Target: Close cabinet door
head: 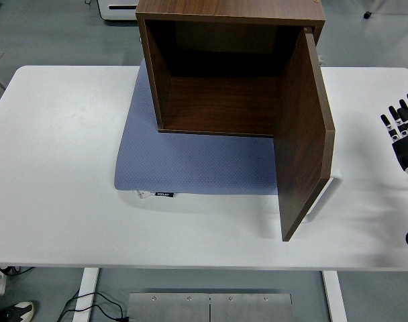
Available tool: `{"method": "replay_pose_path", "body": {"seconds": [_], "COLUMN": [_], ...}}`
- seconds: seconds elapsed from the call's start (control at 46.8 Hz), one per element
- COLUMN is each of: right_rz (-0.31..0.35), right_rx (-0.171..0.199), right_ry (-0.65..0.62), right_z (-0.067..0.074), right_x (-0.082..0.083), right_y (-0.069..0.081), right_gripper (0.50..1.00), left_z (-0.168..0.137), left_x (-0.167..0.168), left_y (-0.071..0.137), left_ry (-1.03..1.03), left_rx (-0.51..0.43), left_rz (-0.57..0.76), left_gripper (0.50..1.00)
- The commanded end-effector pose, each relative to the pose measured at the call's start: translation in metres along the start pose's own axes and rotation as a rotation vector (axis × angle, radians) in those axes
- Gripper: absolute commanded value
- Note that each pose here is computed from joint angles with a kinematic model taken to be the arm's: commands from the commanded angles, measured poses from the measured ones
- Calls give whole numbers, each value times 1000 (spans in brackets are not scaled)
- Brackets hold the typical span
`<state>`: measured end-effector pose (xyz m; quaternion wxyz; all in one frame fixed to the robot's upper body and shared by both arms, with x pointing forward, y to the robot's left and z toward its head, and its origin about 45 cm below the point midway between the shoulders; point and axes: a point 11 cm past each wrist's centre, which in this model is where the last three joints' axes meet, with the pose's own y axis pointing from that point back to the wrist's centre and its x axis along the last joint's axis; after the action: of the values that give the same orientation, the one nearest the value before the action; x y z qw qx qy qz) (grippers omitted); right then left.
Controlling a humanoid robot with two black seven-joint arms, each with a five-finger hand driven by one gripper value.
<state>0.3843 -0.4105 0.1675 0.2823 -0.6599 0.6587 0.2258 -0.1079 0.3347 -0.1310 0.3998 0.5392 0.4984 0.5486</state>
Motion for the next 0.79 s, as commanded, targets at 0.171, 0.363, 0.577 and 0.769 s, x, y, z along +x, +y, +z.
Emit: {"method": "replay_pose_path", "body": {"seconds": [0.171, 0.363, 0.577, 0.769], "right_rz": [-18, -46, -66, -87], "right_rx": [8, -2, -21, -49], "right_ry": [44, 75, 116, 145], "right_z": [-16, -20, -26, -26], "right_x": [2, -1, -1, -5], "right_y": [8, 28, 50, 73], "right_gripper": [1000, 1000, 1000, 1000], "left_z": [0, 0, 0, 0], "left_x": [0, 0, 0, 0], "left_y": [0, 0, 0, 0], "left_ry": [-1, 1, 0, 0], "left_rx": [0, 0, 0, 0], "left_rz": [0, 0, 0, 0], "left_gripper": [1000, 1000, 1000, 1000]}}
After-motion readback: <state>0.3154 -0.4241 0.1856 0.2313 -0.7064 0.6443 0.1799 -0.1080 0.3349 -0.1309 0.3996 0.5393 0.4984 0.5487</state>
